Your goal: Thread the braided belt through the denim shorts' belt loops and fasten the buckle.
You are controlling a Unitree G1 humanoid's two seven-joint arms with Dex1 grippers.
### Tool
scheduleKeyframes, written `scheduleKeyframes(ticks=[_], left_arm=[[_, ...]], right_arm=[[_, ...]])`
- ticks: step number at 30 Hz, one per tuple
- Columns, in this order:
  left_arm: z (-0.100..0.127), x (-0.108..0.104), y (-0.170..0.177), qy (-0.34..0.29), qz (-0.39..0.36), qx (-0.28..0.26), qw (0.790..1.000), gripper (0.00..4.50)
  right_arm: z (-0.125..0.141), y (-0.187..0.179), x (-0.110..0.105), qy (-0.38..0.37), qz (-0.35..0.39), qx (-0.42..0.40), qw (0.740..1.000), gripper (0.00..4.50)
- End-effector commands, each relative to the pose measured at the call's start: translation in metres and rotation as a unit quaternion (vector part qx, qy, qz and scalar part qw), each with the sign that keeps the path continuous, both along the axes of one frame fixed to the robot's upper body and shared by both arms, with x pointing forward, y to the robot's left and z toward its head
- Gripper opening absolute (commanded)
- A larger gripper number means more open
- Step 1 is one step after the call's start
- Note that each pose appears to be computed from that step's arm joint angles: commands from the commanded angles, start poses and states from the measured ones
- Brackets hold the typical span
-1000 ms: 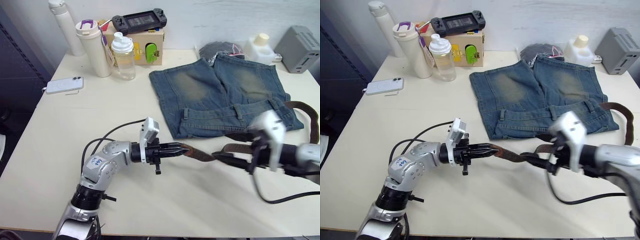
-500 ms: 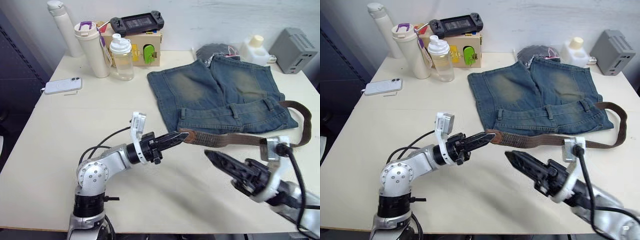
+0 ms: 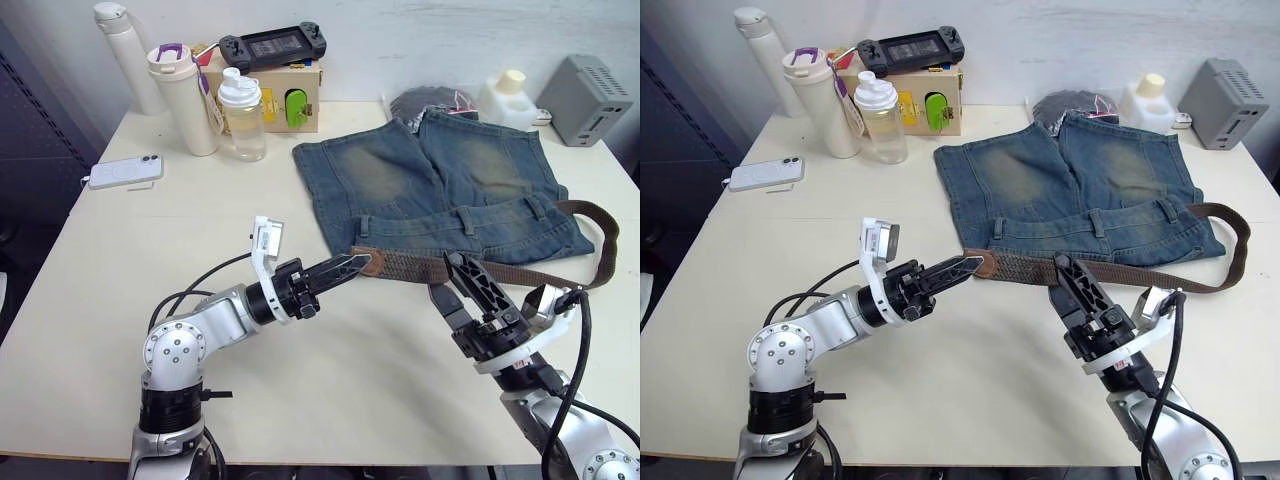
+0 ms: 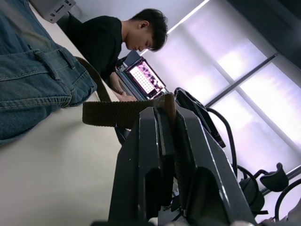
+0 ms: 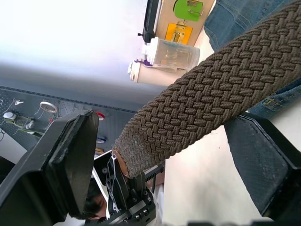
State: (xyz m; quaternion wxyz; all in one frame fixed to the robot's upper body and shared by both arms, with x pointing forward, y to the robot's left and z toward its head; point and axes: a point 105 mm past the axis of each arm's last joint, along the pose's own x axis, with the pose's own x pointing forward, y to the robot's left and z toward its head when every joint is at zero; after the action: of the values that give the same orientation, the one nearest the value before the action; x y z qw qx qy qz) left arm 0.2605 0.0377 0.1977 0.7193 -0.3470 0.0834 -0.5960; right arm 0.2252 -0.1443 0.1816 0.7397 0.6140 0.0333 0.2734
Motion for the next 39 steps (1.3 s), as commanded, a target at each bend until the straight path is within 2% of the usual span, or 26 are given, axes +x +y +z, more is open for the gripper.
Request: scheduleKeyframes(ticks=[1,5,8,11,15,17,19,21,22,25,27,28,29,31,33,35,37,39], left_arm=[[0.009,-0.003,-0.003,-0.015,-0.009,-0.011,1.000,0.00],[0.008,-0.003,-0.004,-0.015,-0.010,-0.008,1.000,0.00],[0.006,-0.002,-0.004,-0.014,-0.011,-0.004,1.000,0.00],[0.001,-0.002,-0.006,-0.014,-0.010,0.013,1.000,0.00],[-0.006,-0.009,-0.012,-0.060,-0.031,0.059,0.996,1.69],[-0.008,-0.007,-0.014,-0.085,-0.028,0.080,0.993,2.56],[-0.014,0.001,-0.016,-0.136,-0.013,0.124,0.983,3.22],[-0.023,0.012,-0.021,-0.224,0.003,0.187,0.957,3.87],[-0.026,0.015,-0.023,-0.255,0.005,0.204,0.945,4.41],[-0.033,0.035,-0.040,-0.378,0.009,0.261,0.888,4.41],[-0.039,0.042,-0.050,-0.439,-0.002,0.288,0.851,4.41],[-0.046,0.050,-0.059,-0.473,-0.007,0.314,0.823,4.41],[-0.052,0.059,-0.067,-0.499,-0.007,0.336,0.799,4.41],[-0.063,0.078,-0.082,-0.521,-0.001,0.377,0.766,4.41],[-0.074,0.094,-0.090,-0.553,0.002,0.421,0.719,4.41],[-0.077,0.108,-0.095,-0.559,0.019,0.444,0.700,4.41],[-0.080,0.118,-0.096,-0.565,0.027,0.464,0.682,3.86],[-0.085,0.122,-0.094,-0.559,0.026,0.474,0.680,3.25]], right_arm=[[0.012,0.005,-0.004,-0.022,0.003,0.009,1.000,3.15],[0.014,0.003,-0.001,-0.026,-0.009,0.018,0.999,1.16],[0.016,0.001,0.001,-0.029,-0.019,0.024,0.999,0.01],[0.019,-0.002,0.002,-0.038,-0.031,0.023,0.999,0.01],[0.022,-0.031,0.007,-0.043,-0.095,0.044,0.994,0.00],[0.024,-0.044,0.006,-0.051,-0.114,0.039,0.991,0.00],[0.023,-0.059,0.003,-0.050,-0.129,0.016,0.990,0.00],[0.020,-0.077,0.000,-0.047,-0.147,-0.017,0.988,0.00],[0.020,-0.082,-0.001,-0.047,-0.151,-0.028,0.987,0.00],[0.019,-0.104,-0.004,-0.049,-0.173,-0.060,0.982,0.00],[0.020,-0.112,-0.006,-0.052,-0.175,-0.072,0.981,0.00],[0.019,-0.113,-0.008,-0.053,-0.167,-0.087,0.981,0.00],[0.020,-0.114,-0.010,-0.056,-0.158,-0.096,0.981,0.00],[0.023,-0.111,-0.015,-0.070,-0.142,-0.111,0.981,0.00],[0.027,-0.108,-0.017,-0.083,-0.132,-0.118,0.981,0.00],[0.030,-0.105,-0.018,-0.089,-0.126,-0.123,0.980,0.00],[0.032,-0.102,-0.018,-0.089,-0.124,-0.127,0.980,0.00],[0.032,-0.101,-0.017,-0.087,-0.126,-0.127,0.980,0.00]])
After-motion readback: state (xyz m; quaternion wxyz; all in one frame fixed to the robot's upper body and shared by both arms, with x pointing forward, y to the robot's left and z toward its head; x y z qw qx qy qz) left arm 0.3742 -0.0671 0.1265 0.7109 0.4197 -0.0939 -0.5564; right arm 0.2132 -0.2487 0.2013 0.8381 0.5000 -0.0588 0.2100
